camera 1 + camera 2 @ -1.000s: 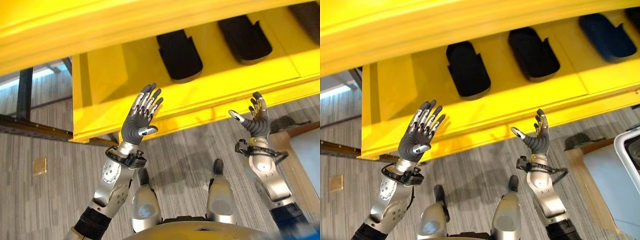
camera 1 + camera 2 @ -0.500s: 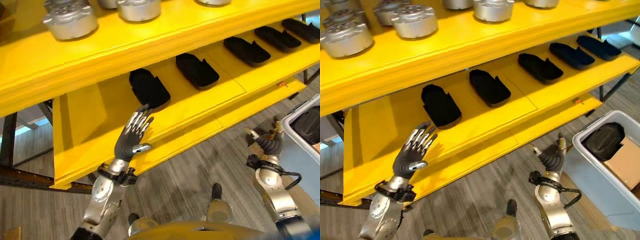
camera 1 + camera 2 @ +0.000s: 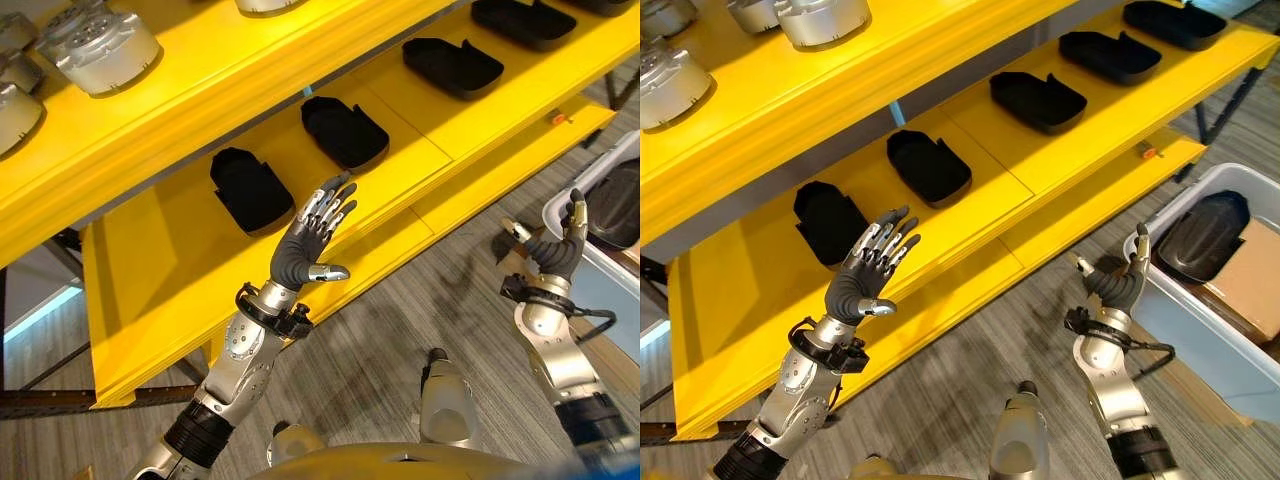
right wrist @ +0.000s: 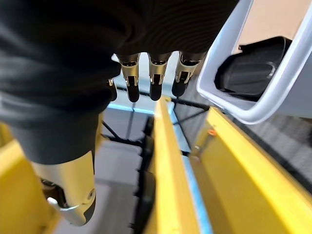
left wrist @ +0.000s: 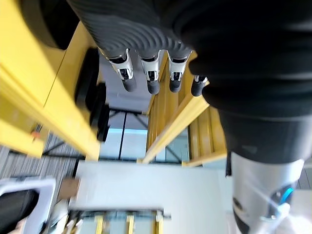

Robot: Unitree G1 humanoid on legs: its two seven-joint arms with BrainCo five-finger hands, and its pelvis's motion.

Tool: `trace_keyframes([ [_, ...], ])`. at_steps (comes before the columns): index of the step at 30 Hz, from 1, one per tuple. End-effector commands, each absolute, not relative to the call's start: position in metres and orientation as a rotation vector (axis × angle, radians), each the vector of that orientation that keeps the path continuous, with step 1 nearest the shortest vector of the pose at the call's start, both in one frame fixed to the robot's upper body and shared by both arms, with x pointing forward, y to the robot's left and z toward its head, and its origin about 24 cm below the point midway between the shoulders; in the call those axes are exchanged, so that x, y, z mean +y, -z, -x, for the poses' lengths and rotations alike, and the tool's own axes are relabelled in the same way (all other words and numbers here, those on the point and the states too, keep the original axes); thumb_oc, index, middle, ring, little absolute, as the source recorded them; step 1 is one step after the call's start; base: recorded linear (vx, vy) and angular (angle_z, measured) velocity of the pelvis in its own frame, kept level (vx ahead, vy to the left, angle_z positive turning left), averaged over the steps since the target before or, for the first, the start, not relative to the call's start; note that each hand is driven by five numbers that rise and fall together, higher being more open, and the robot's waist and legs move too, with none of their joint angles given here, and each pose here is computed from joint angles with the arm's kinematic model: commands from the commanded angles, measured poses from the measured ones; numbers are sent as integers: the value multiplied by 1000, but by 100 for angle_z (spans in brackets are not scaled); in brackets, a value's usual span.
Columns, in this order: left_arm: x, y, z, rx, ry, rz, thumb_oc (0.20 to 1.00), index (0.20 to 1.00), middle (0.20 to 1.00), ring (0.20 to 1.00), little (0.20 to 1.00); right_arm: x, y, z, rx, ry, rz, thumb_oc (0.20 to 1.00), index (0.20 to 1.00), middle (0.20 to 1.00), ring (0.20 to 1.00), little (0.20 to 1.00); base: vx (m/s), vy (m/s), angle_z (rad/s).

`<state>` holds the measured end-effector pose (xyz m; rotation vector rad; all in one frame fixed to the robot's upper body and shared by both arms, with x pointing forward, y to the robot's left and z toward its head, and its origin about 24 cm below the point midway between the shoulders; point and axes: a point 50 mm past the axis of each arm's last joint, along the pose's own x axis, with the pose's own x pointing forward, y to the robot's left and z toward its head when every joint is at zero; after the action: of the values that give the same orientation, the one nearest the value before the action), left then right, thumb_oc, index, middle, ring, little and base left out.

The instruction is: Move parts from the plastic box to the shelf.

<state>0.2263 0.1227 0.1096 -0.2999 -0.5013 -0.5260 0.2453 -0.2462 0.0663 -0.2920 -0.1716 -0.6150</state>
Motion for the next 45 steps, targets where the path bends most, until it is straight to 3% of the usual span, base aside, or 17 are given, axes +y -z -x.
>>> trace_keyframes([
  [1,142,-127,-218,-628,442,258,1000,1000,1000,1000,1000,-234,-78,-243,-258,568,201,1000,1000,1000,1000,1000,146,-104,-52],
  [7,140,-119,-214,-572,474,232,1000,1000,1000,1000,1000,-223,-57,-234,-126,545,89,1000,1000,1000,1000,1000,144,-28,-39],
  [13,148,-108,-208,-543,504,225,1000,1000,1000,1000,1000,-221,-61,-232,-154,519,79,1000,1000,1000,1000,1000,49,100,-64],
  [23,149,-109,-214,-556,474,205,1000,1000,1000,1000,1000,-206,-58,-250,-93,443,112,1000,1000,1000,1000,1000,-46,54,-53],
  [30,151,-112,-214,-590,495,199,1000,1000,1000,1000,1000,-194,-52,-255,-85,478,66,1000,1000,1000,1000,1000,-13,-361,-54],
  [38,150,-106,-213,-528,498,260,1000,1000,1000,1000,1000,-218,-46,-251,-32,539,195,1000,1000,1000,1000,1000,118,-370,-77],
  [45,143,-108,-214,-546,516,302,1000,1000,1000,1000,1000,-236,-60,-251,-136,630,291,1000,1000,1000,1000,1000,138,-269,-36],
])
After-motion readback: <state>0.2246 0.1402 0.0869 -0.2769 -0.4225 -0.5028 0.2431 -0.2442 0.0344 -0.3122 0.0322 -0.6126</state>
